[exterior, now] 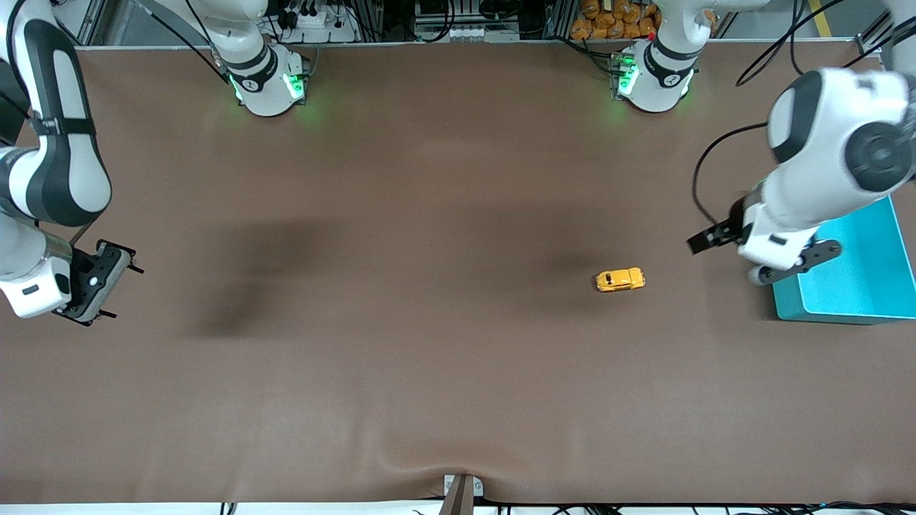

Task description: Wind and store yellow beetle car

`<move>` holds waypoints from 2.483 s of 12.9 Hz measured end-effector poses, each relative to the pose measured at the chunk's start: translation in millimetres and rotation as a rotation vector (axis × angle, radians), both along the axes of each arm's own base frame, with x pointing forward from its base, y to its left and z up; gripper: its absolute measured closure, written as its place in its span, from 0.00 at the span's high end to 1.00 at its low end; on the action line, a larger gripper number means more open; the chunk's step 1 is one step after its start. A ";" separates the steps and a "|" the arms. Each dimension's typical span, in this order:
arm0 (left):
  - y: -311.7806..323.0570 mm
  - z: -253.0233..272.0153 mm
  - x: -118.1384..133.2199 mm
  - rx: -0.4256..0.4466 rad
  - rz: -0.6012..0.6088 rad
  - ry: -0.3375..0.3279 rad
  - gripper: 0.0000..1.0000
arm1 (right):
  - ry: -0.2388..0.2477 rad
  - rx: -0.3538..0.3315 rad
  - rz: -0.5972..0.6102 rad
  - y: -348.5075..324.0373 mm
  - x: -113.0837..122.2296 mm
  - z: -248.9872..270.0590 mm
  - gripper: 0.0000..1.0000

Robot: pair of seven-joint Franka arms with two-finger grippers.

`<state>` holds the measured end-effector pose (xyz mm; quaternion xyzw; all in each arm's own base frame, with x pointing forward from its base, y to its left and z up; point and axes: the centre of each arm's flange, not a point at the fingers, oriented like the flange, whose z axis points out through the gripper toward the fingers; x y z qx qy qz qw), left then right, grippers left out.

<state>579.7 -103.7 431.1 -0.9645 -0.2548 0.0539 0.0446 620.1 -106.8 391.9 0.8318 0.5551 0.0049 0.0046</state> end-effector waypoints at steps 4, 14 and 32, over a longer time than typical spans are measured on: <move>-26.2 -60.4 9.1 0.053 0.454 -0.025 1.00 | -0.034 -0.009 -0.110 3.2 -18.5 34.9 1.00; -44.2 -164.3 -3.3 0.099 0.984 -0.059 1.00 | -0.004 -0.012 -0.519 37.4 -58.9 109.6 1.00; -73.0 -242.6 -12.2 0.046 1.042 -0.086 0.72 | -0.023 -0.016 -0.421 24.3 -65.3 119.7 1.00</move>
